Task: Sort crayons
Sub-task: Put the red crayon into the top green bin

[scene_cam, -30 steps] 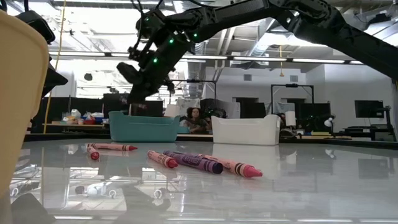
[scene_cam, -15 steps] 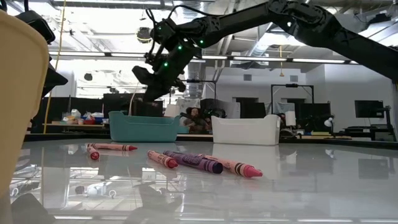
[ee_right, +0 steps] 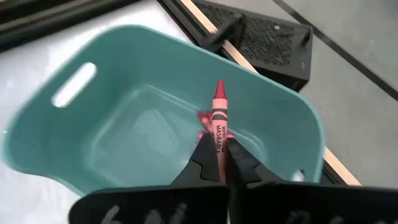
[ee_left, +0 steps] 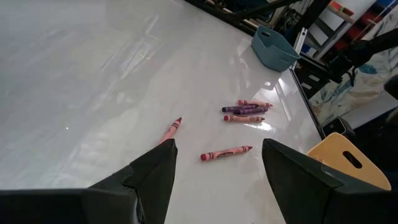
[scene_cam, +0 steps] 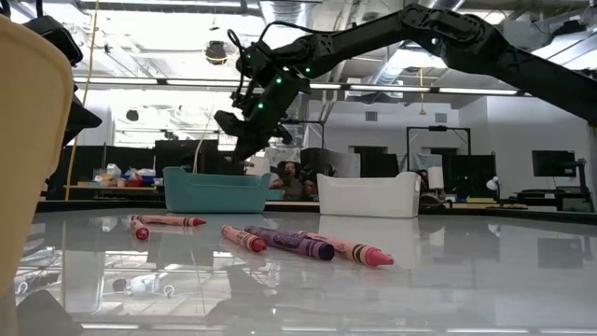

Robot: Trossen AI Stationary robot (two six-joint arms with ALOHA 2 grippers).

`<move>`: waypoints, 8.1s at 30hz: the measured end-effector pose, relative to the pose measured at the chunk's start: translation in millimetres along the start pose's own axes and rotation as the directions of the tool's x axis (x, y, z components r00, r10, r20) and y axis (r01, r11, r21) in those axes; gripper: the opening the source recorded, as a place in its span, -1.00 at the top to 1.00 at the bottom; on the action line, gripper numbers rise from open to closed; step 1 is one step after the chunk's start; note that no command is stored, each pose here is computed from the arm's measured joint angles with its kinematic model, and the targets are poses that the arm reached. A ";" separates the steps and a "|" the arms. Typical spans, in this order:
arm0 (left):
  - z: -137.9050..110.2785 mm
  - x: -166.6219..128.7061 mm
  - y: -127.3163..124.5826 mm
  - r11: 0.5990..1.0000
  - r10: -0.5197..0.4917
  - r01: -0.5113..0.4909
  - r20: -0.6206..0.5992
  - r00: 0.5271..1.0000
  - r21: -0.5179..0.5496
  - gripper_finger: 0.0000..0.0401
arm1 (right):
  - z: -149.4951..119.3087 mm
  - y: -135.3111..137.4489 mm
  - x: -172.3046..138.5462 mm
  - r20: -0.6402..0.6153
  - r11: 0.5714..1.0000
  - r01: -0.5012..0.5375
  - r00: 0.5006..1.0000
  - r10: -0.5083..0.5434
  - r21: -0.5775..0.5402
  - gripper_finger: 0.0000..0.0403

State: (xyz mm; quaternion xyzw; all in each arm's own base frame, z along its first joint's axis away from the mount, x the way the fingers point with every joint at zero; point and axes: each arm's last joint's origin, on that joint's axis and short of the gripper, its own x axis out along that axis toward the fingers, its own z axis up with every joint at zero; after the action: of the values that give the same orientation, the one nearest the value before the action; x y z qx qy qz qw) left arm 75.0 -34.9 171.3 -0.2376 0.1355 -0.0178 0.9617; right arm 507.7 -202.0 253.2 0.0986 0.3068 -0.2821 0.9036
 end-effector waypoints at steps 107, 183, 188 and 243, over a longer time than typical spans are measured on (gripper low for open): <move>0.0 0.0 0.0 1.000 0.001 -0.001 0.000 1.000 0.000 -0.14 | 8.8 49.7 -336.9 -0.208 0.932 -0.245 0.959 0.193 -0.267 0.53; 0.0 0.0 0.0 1.000 0.000 0.000 0.000 1.000 0.000 -0.14 | -42.9 156.3 -354.2 -0.217 0.746 -0.309 0.951 0.221 -0.590 0.53; -0.1 0.0 0.0 1.000 0.000 0.000 0.000 1.000 0.000 -0.14 | -48.2 174.6 -336.3 -0.217 0.741 -0.316 0.949 0.231 -0.592 0.53; 0.0 0.0 0.0 1.000 0.000 0.000 0.000 1.000 0.000 -0.14 | -128.0 247.0 -156.2 -0.078 0.857 0.174 0.968 -0.241 -0.485 0.53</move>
State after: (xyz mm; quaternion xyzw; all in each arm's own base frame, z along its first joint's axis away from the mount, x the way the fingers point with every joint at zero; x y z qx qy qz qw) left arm 75.0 -34.9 171.2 -0.2375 0.1357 -0.0177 0.9617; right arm 482.8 116.1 248.4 -0.1403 0.4359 -0.2869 0.8414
